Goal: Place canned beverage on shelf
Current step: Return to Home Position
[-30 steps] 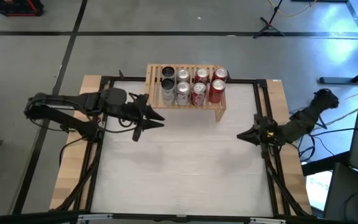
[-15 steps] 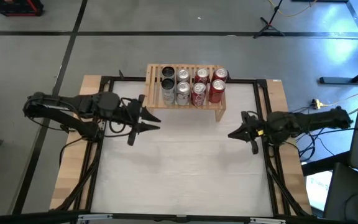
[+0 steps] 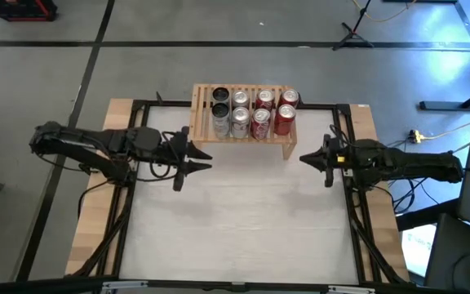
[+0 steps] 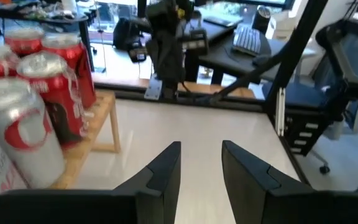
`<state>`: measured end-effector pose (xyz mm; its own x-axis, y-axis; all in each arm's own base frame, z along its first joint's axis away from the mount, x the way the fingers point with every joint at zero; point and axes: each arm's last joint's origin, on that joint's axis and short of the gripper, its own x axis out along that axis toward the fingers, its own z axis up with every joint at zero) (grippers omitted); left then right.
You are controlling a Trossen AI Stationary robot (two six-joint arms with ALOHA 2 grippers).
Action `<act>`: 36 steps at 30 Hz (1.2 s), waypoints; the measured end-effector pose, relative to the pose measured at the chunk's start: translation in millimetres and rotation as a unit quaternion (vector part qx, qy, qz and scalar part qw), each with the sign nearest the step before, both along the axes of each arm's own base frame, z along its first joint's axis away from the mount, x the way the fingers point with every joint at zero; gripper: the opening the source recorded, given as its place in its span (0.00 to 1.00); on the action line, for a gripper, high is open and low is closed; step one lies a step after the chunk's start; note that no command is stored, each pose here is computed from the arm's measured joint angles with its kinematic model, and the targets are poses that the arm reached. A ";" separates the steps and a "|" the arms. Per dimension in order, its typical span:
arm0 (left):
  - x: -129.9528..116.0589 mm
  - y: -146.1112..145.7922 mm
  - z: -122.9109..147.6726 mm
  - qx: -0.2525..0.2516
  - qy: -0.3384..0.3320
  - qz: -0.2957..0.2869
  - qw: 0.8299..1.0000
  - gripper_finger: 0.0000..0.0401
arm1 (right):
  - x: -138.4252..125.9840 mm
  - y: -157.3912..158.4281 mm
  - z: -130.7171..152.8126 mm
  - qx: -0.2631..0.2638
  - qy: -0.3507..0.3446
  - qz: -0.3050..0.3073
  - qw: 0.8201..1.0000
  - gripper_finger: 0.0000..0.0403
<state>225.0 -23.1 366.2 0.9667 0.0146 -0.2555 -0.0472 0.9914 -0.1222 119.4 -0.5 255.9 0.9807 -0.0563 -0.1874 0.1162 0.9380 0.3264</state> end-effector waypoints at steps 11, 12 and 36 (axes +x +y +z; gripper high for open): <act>-43.6 5.7 -69.8 -0.014 -0.066 0.009 0.998 0.26 | -5.5 6.3 -34.4 -0.034 -0.070 0.114 0.990 0.00; -48.7 6.4 -74.7 -0.015 -0.072 0.009 0.997 0.26 | -6.7 6.3 -38.6 -0.035 -0.073 0.114 0.990 0.00; -124.4 15.5 -165.5 -0.017 -0.155 0.010 0.988 0.26 | -23.0 7.0 -69.4 -0.053 -0.134 0.129 0.981 0.00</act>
